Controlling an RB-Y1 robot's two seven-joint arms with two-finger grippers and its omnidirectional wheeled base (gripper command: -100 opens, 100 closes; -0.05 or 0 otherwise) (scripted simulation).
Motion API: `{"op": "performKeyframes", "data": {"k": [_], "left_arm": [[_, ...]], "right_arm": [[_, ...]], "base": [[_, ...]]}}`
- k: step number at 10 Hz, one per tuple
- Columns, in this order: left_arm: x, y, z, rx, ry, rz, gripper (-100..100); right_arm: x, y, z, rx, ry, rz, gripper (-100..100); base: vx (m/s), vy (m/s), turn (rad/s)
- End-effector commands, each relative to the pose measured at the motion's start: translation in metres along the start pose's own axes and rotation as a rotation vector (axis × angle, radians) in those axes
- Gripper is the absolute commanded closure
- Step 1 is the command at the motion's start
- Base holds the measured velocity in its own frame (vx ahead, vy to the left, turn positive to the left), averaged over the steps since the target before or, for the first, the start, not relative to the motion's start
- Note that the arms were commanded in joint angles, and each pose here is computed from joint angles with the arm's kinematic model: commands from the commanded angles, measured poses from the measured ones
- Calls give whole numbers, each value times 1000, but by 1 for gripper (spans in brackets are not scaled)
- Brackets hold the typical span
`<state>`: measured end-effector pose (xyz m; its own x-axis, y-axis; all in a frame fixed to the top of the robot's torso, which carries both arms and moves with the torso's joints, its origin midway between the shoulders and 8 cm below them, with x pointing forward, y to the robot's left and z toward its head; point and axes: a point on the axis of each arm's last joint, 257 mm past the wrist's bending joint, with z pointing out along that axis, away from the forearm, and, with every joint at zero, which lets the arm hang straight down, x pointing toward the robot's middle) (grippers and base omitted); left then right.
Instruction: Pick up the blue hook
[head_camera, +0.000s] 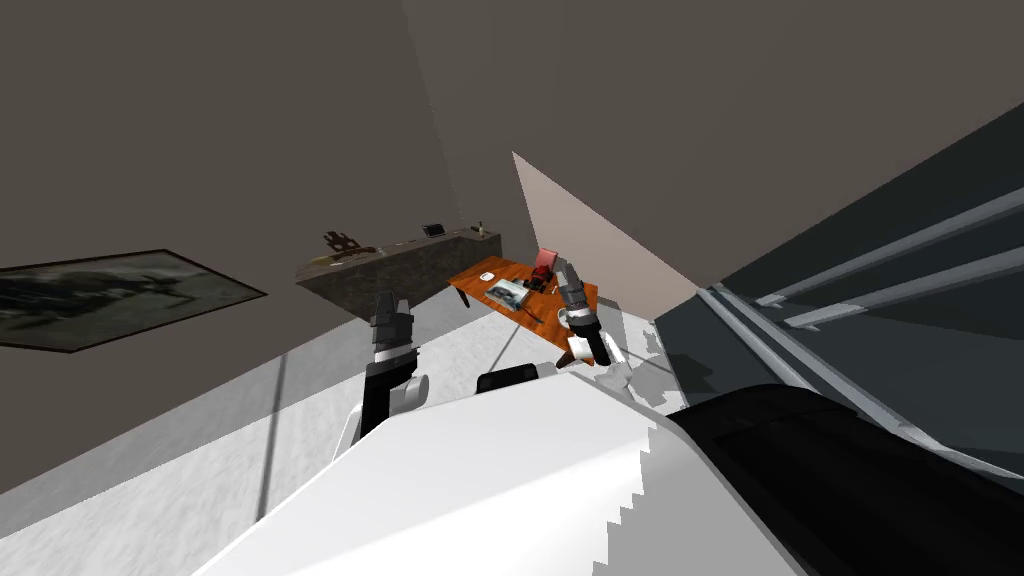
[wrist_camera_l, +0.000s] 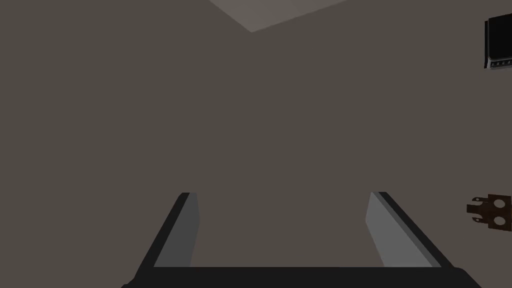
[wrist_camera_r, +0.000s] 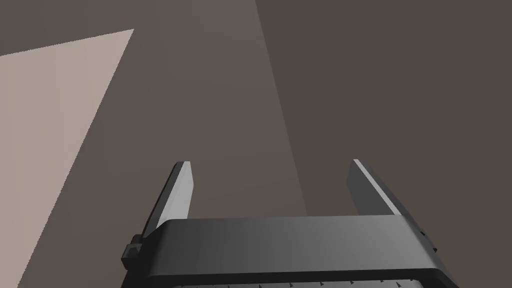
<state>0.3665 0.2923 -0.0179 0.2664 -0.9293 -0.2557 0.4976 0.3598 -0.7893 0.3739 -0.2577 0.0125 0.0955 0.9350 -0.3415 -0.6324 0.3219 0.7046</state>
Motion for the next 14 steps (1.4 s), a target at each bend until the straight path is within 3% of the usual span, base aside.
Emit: {"op": "performKeyframes", "data": {"k": [1,4,7,11,14], "left_arm": [[0,0,0,0,0,0,0],[0,0,0,0,0,0,0],[0,0,0,0,0,0,0],[0,0,0,0,0,0,0],[0,0,0,0,0,0,0]], "right_arm": [[12,-15,5,15,60,-48,-100],[31,-47,8,58,167,-147,-100],[39,-71,3,98,214,-196,-100],[57,-132,-17,200,343,-317,-100],[64,-158,-30,246,397,-368,-100]], "base": [[-26,75,179],[-1,64,237],[17,32,115],[40,19,174],[38,1,113]]}}
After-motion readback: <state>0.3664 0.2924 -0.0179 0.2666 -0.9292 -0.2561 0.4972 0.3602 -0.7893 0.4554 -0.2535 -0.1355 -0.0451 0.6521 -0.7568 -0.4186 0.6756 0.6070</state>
